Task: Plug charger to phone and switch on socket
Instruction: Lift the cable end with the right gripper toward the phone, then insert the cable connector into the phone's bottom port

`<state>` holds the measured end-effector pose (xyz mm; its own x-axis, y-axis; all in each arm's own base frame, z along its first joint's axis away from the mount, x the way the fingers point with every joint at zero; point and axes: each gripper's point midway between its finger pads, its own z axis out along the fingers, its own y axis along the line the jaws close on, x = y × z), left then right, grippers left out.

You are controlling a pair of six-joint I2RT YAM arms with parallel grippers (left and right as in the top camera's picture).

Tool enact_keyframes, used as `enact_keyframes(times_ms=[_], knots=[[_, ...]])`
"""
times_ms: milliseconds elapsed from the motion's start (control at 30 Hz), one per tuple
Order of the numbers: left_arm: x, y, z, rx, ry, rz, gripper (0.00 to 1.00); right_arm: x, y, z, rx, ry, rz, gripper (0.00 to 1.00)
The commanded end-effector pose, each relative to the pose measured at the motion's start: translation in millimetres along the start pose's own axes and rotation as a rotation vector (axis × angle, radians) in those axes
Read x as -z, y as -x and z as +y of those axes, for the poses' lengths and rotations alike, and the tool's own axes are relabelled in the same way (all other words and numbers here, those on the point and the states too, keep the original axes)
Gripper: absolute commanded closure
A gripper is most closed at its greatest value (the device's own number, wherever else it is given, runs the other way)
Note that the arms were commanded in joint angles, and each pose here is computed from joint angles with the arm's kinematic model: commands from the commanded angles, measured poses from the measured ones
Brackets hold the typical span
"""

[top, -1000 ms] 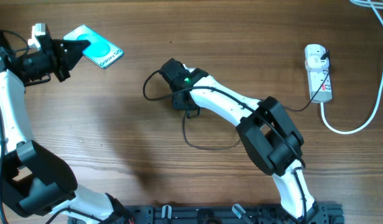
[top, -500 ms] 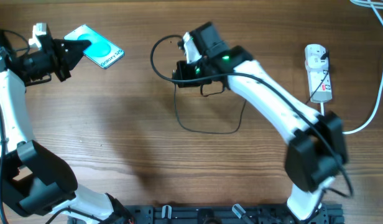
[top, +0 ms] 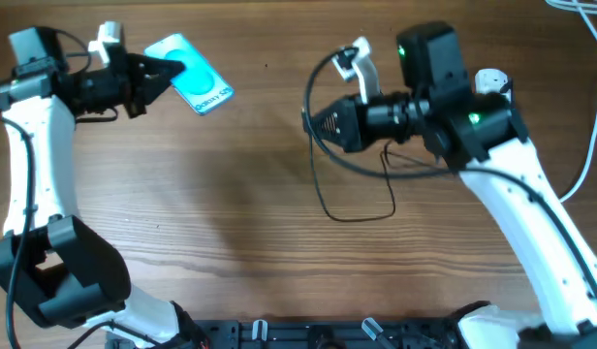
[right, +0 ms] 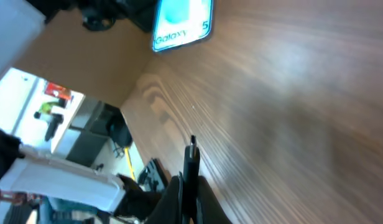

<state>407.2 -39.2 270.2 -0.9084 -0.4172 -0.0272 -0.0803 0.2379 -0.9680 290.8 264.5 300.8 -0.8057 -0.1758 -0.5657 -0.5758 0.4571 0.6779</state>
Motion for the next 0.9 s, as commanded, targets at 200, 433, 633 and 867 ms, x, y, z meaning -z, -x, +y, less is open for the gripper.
enact_keyframes(times_ms=[200,433,633,867], knots=[[-56,-63,-52,-0.253,-0.188,0.245,0.96,1,-59,-10,-0.151,0.311,-0.063,0.96],[-88,-101,-65,-0.35,-0.24,0.368,0.96,-10,-68,13,-0.111,0.436,-0.052,0.96],[-93,-107,-66,-0.372,-0.247,0.386,0.96,-22,-72,16,-0.123,0.454,-0.02,0.96],[-93,-107,-66,-0.37,-0.247,0.386,0.96,-31,-67,10,-0.134,0.449,-0.03,0.96]])
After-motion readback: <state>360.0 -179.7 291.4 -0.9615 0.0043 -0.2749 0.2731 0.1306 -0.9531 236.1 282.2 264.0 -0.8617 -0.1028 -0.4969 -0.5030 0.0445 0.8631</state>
